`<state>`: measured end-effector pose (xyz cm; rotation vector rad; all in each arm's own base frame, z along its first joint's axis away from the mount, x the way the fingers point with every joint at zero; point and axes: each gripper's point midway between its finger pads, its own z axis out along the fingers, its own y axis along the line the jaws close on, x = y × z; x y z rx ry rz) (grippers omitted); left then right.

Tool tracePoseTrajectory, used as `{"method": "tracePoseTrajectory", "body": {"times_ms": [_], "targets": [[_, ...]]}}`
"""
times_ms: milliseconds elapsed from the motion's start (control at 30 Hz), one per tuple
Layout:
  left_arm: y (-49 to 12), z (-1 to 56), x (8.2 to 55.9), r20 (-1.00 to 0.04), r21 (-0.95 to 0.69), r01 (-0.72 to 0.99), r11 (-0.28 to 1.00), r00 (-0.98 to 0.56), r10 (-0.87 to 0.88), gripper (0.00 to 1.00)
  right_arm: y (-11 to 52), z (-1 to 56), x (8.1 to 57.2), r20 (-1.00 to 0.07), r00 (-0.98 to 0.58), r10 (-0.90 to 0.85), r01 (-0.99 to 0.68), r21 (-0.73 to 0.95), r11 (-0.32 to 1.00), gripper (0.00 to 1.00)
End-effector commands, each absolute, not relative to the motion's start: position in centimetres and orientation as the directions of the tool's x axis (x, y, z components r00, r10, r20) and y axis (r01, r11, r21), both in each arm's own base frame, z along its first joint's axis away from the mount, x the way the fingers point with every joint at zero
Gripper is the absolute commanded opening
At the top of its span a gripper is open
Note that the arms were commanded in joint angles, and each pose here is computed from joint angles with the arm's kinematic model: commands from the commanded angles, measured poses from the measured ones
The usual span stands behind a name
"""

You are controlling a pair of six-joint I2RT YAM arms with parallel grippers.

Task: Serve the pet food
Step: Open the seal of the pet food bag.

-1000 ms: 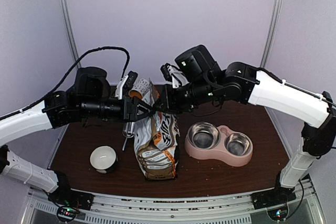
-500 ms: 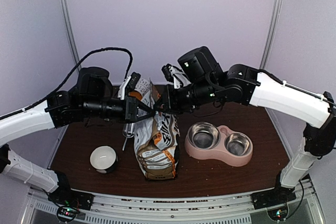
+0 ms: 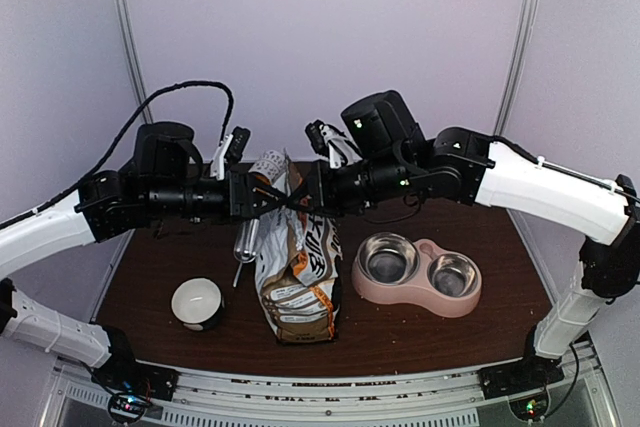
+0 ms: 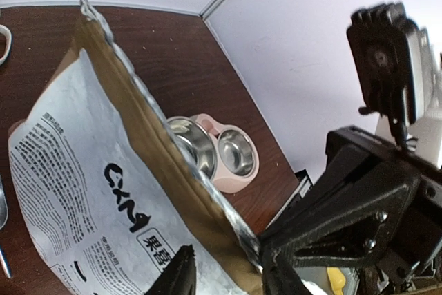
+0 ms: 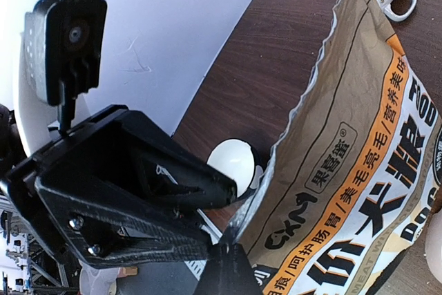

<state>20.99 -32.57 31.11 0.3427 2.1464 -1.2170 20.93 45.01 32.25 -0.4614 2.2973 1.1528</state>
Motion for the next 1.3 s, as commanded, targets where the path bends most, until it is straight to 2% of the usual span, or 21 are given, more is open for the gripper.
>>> {"method": "tracePoseTrajectory", "body": {"times_ms": [0,333,500,733,1267], "targets": [[-32.7,34.0,23.2,-0.689,-0.669,0.527,0.524,-0.704,-0.172,0.38,45.4,33.5,19.8,-0.605,-0.793,-0.075,-0.547,0.653,0.524,0.00],[-33.1,33.2,24.7,-0.690,-0.655,0.509,0.559,-0.704,-0.168,0.39,44.8,33.4,20.1,-0.612,-0.788,-0.069,-0.543,0.638,0.546,0.00],[-32.9,32.6,24.9,-0.679,-0.661,0.493,0.566,-0.715,-0.170,0.32,44.5,33.4,20.2,-0.615,-0.786,-0.063,-0.540,0.634,0.554,0.00],[-32.8,31.7,24.6,-0.665,-0.669,0.482,0.566,-0.728,-0.166,0.31,44.2,33.5,20.3,-0.617,-0.785,-0.053,-0.533,0.630,0.565,0.00],[-33.9,30.9,23.4,-0.635,-0.697,0.505,0.509,-0.764,-0.112,0.29,44.3,33.1,20.3,-0.621,-0.781,-0.065,-0.540,0.620,0.569,0.00]]}}
